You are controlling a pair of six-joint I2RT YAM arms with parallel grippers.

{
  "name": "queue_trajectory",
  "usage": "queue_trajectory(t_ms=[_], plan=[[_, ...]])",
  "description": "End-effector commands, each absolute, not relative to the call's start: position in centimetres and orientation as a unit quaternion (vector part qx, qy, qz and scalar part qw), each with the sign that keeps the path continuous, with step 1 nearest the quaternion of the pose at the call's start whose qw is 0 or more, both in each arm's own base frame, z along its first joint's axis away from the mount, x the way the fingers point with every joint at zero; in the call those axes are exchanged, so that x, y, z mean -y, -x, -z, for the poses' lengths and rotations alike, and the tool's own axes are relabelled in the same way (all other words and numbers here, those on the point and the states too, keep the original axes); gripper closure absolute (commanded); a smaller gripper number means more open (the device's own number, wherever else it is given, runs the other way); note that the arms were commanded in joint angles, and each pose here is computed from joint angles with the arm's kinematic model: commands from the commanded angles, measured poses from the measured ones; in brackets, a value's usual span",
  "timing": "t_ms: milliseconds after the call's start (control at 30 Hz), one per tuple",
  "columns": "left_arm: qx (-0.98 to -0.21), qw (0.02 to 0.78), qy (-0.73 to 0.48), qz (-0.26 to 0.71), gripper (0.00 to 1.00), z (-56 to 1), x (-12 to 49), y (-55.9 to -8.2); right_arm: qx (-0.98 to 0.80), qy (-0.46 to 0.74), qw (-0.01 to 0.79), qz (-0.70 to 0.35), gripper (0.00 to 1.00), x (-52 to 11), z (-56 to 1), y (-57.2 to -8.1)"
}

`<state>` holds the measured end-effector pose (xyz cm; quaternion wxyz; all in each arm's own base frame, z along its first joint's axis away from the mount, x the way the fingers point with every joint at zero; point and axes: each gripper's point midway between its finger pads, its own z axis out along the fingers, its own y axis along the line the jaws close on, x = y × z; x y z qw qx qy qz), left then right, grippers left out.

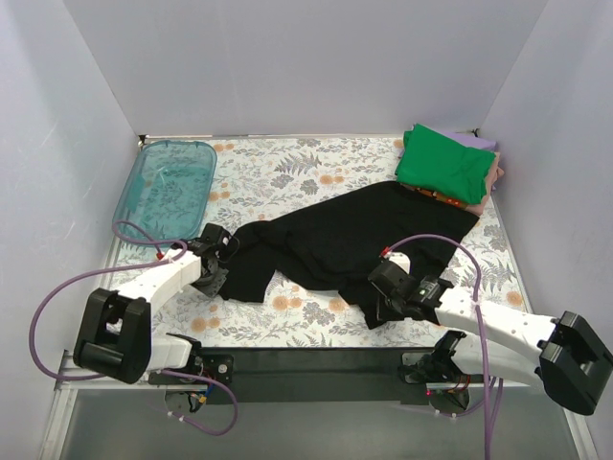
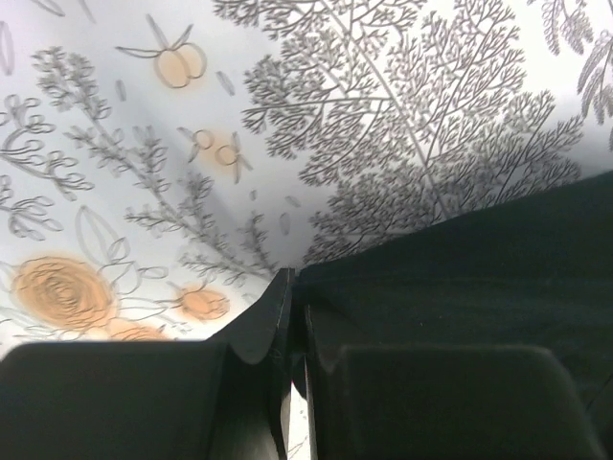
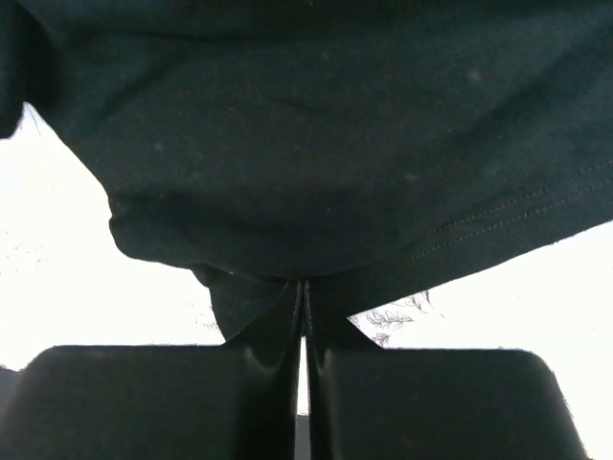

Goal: Fold and stack the t-shirts
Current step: Flatten the tshirt out

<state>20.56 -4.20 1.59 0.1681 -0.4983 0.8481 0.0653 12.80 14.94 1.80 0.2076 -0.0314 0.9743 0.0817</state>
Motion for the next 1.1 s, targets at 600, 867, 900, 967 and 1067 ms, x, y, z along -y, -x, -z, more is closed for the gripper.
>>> queue_trajectory(t_ms=[600,867,900,967,1067], plan=[[-0.857,0.182,0.481,-0.023,1.00,-3.4,4.5,-19.4,-0.980,0.101,0.156,-0.069,0.31,-16.1,-1.4,-8.7],[-0.853,0.185,0.487,-0.029,1.00,-3.5,4.2,-19.3,-0.989,0.079,0.119,0.035,0.54,-12.9,2.2,-7.0],[-0.853,0.185,0.488,-0.030,1.00,-3.5,4.2,-19.2,-0.990,0.073,0.117,0.040,0.56,-12.7,2.5,-6.8],[-0.851,0.185,0.490,-0.029,1.00,-3.6,4.1,-19.2,-0.990,0.069,0.115,0.041,0.60,-12.7,3.0,-6.7],[-0.850,0.188,0.491,-0.026,1.00,-3.7,4.2,-19.3,-0.989,0.071,0.131,0.019,0.79,-13.3,2.7,-7.0]])
